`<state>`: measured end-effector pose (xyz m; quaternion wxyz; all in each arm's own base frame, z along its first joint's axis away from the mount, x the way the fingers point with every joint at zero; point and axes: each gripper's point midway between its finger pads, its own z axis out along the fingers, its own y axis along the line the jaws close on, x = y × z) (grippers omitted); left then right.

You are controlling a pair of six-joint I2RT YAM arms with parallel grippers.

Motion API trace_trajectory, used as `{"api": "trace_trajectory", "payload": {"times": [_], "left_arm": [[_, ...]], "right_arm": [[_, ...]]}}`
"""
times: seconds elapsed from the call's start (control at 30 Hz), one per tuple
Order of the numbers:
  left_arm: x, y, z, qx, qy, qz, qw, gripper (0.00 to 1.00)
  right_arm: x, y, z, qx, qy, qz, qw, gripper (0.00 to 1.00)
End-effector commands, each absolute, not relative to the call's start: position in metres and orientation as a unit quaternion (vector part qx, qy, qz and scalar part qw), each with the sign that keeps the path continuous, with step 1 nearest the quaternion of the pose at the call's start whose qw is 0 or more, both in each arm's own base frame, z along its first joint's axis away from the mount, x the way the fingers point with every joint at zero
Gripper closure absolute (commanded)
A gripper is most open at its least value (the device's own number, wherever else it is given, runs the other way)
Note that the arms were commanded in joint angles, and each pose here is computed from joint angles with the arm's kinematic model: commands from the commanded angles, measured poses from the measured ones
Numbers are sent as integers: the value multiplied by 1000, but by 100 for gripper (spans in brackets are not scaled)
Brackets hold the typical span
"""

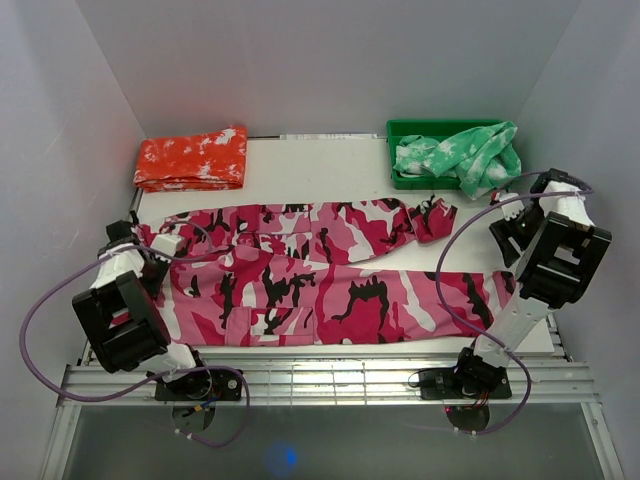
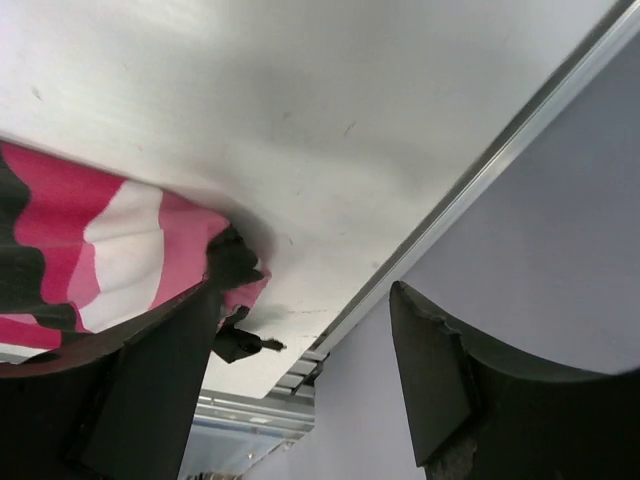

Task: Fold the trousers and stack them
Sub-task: Flatten the trousers out

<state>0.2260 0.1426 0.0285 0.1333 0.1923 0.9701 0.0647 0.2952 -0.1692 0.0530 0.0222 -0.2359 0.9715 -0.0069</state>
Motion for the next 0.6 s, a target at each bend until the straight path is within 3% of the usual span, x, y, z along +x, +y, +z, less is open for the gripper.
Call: {"api": "trace_trajectory", "payload": {"times": [0.0, 0.07, 0.1, 0.23, 0.4, 0.57], "left_arm": [[249, 142, 62, 210, 958, 41, 190, 77], [264, 131, 93, 218, 945, 24, 242, 64], [271, 125, 104, 210, 941, 11, 265, 51], [305, 100, 155, 179, 918, -48, 350, 26], [327, 94, 167, 142, 920, -76, 359, 24], [343, 84, 148, 109, 932, -82, 337, 22]], "right_arm": [[324, -142, 89, -246, 963, 37, 104, 26], [350, -116, 109, -261, 949, 71, 162, 29], [363, -107, 115, -264, 943, 76, 188, 30], [414, -43, 132, -276, 916, 109, 270, 30], [456, 22, 131, -404, 854, 84, 317, 25], [461, 63, 95, -526, 803, 59, 272, 21]]}}
